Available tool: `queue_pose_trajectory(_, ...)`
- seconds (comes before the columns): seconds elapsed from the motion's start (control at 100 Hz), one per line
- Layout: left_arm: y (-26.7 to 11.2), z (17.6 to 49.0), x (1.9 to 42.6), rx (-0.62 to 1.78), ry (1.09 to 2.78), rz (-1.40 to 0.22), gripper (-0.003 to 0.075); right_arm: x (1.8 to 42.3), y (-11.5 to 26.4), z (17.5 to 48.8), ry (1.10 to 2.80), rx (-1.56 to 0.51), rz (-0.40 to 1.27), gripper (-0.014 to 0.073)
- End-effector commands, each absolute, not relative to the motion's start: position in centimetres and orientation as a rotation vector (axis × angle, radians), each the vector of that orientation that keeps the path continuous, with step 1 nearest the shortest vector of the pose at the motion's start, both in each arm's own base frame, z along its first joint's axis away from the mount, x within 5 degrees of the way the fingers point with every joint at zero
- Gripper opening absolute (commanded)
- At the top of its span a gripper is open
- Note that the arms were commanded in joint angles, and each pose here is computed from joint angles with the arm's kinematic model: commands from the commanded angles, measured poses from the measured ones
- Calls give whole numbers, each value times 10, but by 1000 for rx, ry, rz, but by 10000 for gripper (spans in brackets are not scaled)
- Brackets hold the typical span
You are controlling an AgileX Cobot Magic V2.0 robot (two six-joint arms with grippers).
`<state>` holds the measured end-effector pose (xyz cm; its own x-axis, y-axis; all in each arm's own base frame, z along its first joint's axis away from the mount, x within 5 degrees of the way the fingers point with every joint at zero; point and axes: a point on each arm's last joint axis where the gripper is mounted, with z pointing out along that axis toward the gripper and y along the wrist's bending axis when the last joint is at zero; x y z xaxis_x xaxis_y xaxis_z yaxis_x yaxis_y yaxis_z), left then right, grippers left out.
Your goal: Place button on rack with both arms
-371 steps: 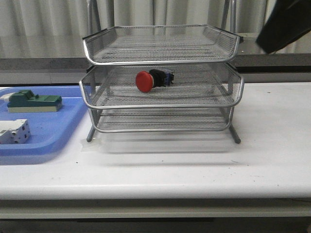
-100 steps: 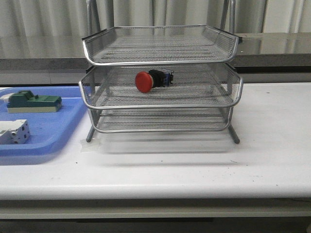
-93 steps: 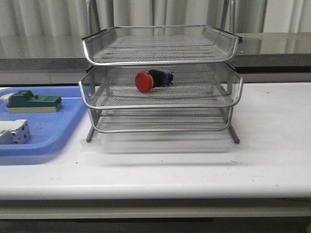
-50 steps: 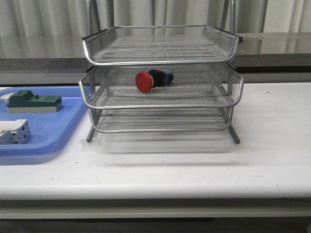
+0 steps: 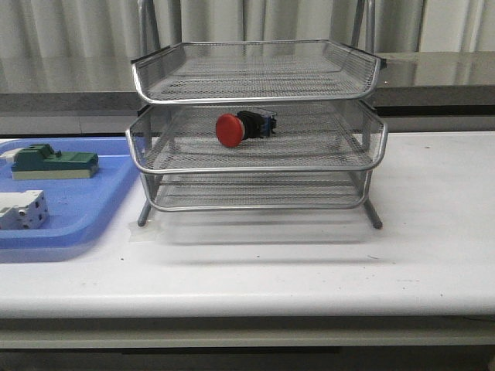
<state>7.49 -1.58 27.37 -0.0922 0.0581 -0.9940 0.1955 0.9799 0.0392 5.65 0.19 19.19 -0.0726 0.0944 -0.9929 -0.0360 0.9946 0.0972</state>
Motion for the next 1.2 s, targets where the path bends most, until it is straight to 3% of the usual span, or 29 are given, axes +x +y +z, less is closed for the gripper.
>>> queue_pose_trajectory(0.0,-13,289,76,146,1580,-112,-20,54,2,206,1520,31,108,-60)
queue_pose_trajectory(0.72,-12,286,77,140,1591,-100,-20,54,2,206,1520,31,108,-60)
queue_pose_trajectory(0.91,-9,270,74,68,1619,-124,-20,54,2,206,1520,31,108,-60)
queue_pose_trajectory(1.19,-7,242,59,48,1529,-124,-20,54,2,206,1520,31,108,-60)
